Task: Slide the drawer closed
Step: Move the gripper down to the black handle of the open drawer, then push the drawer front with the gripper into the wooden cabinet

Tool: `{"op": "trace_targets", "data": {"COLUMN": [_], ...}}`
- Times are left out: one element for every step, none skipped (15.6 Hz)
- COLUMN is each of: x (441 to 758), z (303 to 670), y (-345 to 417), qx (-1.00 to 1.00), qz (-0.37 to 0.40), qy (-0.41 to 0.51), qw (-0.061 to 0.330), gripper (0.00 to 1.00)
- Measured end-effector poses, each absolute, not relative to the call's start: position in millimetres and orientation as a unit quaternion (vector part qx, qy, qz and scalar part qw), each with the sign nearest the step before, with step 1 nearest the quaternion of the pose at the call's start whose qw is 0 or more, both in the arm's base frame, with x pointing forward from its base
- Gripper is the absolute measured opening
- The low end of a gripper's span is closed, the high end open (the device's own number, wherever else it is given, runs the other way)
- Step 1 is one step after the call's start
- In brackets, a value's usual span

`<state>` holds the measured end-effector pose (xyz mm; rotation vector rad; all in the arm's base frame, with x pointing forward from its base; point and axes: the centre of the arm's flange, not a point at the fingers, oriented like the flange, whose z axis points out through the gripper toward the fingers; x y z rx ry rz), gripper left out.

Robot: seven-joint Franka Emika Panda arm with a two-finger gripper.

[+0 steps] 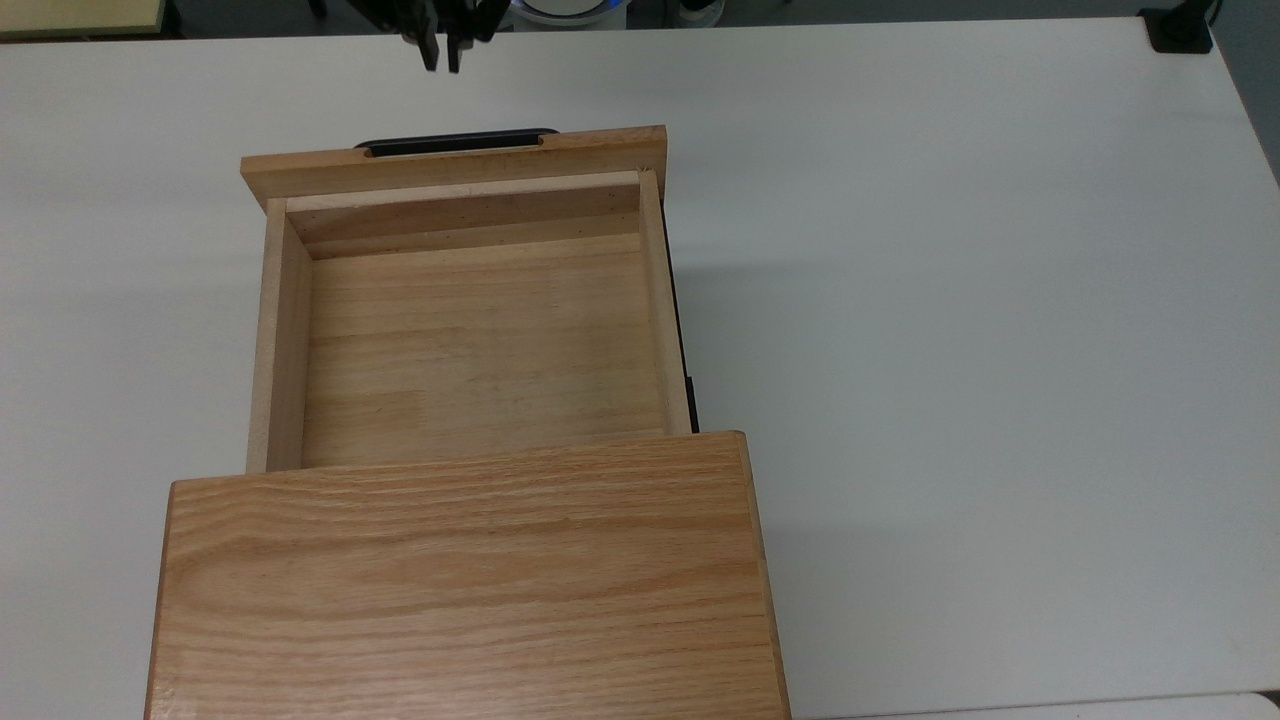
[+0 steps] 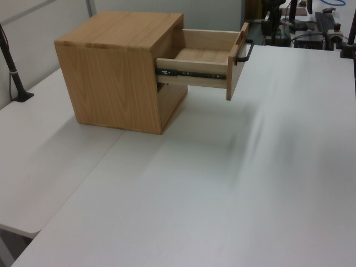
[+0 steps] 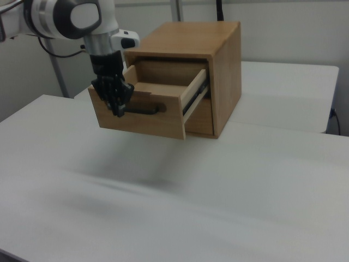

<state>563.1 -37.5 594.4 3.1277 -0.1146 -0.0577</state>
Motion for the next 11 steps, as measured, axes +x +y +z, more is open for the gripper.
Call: {"op": "trace_targets", "data": {"x": [568.2,574.0,580.0,586.0,591.8,596.9,602.2,607.4,612.5,618.1,623.8], "z": [589.7,584.6,579.4,575.5,572.2,570.0,568.4,567.5,567.6,568.0,568.0], "y": [-36.9,-36.4,-35.6,-34.7,-33.4,-32.3,-31.3,-29.8,-27.8,-25.3,-23.3], "qx": [0.999,0.999,0.999,0.999,0.999,0.999,0.999,0.999,0.999,0.999,0.999], "qz": [-0.021,-0.024,-0.026,-0.028,-0.029,-0.028,-0.026,-0.02,-0.011,0.002,0.016], "qy": [-0.036,-0.036,-0.035,-0.036,-0.036,-0.036,-0.036,-0.035,-0.034,-0.033,-0.034], "qw": [0.006,0.007,0.007,0.004,0.0,-0.004,-0.006,-0.007,-0.007,-0.006,-0.006], "gripper": [0.16,0.15,0.15,0.14,0.13,0.13,0.13,0.12,0.12,0.11,0.11]}}
